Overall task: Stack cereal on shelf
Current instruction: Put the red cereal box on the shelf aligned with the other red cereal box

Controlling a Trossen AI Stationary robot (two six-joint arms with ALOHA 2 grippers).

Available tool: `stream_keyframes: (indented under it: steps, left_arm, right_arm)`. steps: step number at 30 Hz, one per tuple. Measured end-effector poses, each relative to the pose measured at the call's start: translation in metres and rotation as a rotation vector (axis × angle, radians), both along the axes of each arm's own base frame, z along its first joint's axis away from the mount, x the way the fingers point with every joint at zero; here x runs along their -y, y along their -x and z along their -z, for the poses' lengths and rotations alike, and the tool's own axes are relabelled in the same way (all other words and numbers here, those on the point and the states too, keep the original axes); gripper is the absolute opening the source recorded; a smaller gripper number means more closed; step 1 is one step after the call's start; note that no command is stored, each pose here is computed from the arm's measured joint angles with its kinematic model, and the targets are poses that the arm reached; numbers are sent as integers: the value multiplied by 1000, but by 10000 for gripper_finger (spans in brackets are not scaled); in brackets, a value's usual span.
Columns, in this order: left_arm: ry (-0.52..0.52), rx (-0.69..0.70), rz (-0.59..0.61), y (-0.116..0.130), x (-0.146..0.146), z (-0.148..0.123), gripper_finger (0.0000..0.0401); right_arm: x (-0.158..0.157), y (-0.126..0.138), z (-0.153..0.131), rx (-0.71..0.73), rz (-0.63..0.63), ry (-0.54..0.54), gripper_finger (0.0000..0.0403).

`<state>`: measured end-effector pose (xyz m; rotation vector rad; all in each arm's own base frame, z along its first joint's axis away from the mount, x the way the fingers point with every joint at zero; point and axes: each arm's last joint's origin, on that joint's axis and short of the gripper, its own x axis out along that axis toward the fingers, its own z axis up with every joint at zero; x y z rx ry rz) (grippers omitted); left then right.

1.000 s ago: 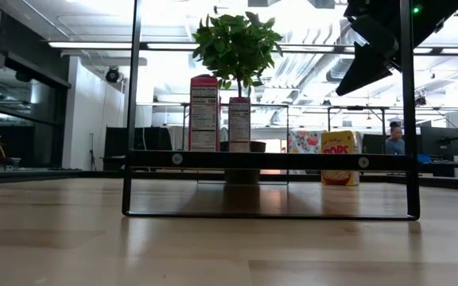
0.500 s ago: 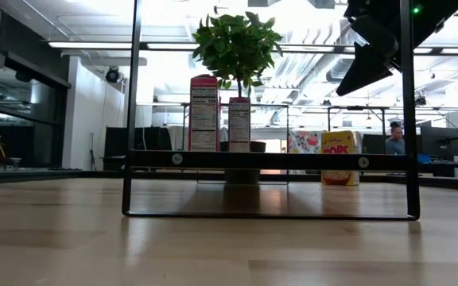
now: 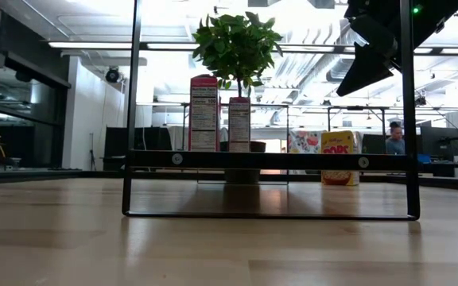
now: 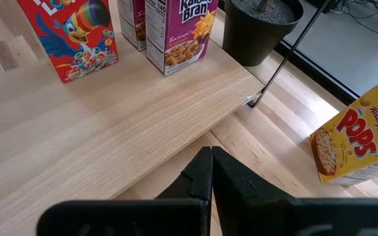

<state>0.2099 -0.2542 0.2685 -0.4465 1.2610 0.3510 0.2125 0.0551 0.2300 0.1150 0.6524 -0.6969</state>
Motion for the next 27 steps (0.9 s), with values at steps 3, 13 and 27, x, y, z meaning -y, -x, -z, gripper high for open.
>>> stream_keyframes:
  steps: [3, 13, 27]
  left_arm:
    - [-3, -1, 40, 0, 1, 0, 255]
    - [41, -62, 75, -1, 0, 0, 265]
    - [14, -46, 102, 1, 1, 0, 321]
  right_arm:
    - [0, 0, 0, 0, 0, 0, 0]
    - [0, 0, 0, 10, 10, -11, 0]
    - [0, 0, 0, 10, 10, -11, 0]
